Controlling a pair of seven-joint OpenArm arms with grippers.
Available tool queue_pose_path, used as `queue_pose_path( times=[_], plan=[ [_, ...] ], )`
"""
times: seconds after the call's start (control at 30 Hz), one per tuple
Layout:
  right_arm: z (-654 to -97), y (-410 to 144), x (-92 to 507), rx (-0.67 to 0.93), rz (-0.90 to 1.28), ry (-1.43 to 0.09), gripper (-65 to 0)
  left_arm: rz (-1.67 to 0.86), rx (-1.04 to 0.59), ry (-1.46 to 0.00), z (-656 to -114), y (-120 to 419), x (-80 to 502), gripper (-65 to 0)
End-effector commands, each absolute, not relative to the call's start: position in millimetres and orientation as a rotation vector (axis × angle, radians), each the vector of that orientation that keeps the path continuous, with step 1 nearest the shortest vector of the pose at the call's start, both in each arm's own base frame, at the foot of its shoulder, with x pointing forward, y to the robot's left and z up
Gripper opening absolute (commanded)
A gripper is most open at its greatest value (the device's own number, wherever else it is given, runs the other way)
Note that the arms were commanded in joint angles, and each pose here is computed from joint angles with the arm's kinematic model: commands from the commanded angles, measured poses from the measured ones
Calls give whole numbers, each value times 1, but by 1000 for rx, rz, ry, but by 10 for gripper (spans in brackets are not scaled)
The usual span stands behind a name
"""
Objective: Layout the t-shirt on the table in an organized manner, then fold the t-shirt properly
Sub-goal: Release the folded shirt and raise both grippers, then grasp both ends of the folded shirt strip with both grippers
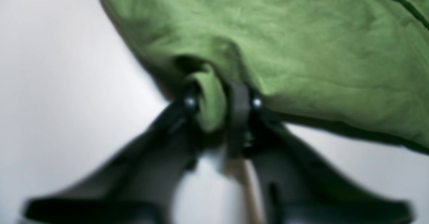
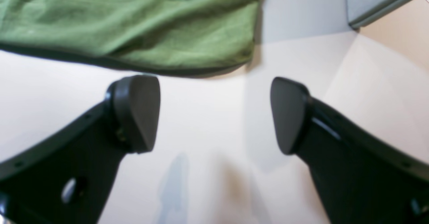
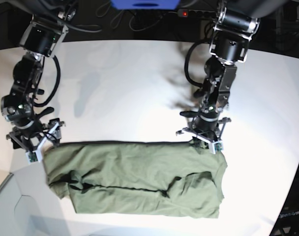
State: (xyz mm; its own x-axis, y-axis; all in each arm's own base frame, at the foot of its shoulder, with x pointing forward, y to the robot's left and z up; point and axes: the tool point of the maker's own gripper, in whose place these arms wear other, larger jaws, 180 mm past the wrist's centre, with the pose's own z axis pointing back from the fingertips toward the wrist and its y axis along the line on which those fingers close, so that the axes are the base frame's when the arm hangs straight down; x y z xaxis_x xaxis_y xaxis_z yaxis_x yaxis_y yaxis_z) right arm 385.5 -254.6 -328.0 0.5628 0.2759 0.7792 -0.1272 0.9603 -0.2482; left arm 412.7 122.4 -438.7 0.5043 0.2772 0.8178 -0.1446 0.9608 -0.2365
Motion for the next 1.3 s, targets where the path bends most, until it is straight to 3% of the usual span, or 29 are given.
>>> queue_pose_path(
  times=[0.0,0.17,0.3,0.5,0.8,1.1,1.27],
  plan=[
    [-306,-258,396,-187,241,-1011,-127,260,-174,-901,-458,112,397,-627],
    [-304,-259,397,-190,243,-1015,-127,235,-170,-1003,-422,130,398,-650],
    [-308,-266,397,-199,248,-996,-127,164,-192,-1211,-342,143,389,-649],
    [-338,-263,406,-129,217,-924,-127,248,-123,-1487,-231,206,373,-649],
    [-379,-227,396,-15,194,-846,-127,489,-191,-1374,-227,264,366,-649],
    [-393,-145,340,90,362,-836,-126,514,-172,-1324,-247,272,365,-649],
    [-408,-128,333,132,385,-796,-126,517,-171,-1316,-250,273,364,-649]
  ],
)
